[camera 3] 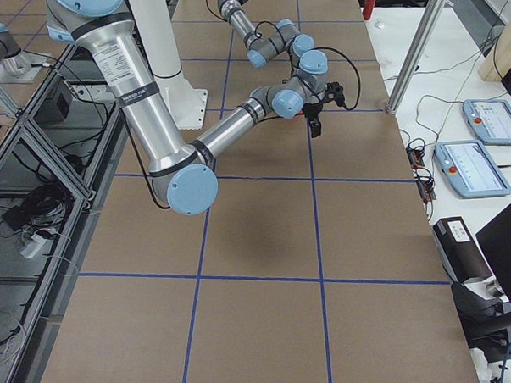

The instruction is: Form red blocks into L shape at center

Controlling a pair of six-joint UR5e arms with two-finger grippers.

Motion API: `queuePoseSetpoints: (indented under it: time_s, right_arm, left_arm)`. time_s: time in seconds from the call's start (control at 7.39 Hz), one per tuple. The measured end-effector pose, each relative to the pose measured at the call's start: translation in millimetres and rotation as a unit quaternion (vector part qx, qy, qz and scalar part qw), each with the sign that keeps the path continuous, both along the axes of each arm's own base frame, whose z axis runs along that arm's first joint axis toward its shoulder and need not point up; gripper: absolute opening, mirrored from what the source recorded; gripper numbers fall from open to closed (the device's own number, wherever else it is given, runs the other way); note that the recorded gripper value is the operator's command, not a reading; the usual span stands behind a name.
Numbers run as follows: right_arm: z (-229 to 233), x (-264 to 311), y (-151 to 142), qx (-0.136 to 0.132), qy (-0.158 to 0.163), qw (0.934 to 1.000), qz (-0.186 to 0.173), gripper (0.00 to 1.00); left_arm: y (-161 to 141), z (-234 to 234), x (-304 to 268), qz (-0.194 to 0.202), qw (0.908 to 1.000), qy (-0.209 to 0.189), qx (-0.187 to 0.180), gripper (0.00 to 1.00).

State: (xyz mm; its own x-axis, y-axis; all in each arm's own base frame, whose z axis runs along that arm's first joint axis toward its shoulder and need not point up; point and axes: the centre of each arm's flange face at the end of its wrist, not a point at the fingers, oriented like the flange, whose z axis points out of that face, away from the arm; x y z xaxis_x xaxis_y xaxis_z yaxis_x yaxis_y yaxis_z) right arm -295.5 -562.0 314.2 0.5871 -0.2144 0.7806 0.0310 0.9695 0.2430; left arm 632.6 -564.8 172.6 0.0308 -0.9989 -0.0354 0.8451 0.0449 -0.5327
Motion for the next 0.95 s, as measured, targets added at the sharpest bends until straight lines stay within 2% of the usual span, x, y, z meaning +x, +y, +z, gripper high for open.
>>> queuePoseSetpoints:
  time_s: [0.68, 0.95]
  right_arm:
    - [0.6, -0.3, -0.3, 0.0, 0.001, 1.0, -0.001, 0.99]
    - [-2.5, 0.0, 0.0, 0.001, -0.001, 1.0, 0.0, 0.99]
  left_arm:
    - [0.1, -7.5, -2.7, 0.018, 0.9996, 0.009, 0.019, 1.0]
    - [-12.1, -8.5, -18.4, 0.027, 0.9991, 0.006, 0.031, 1.0]
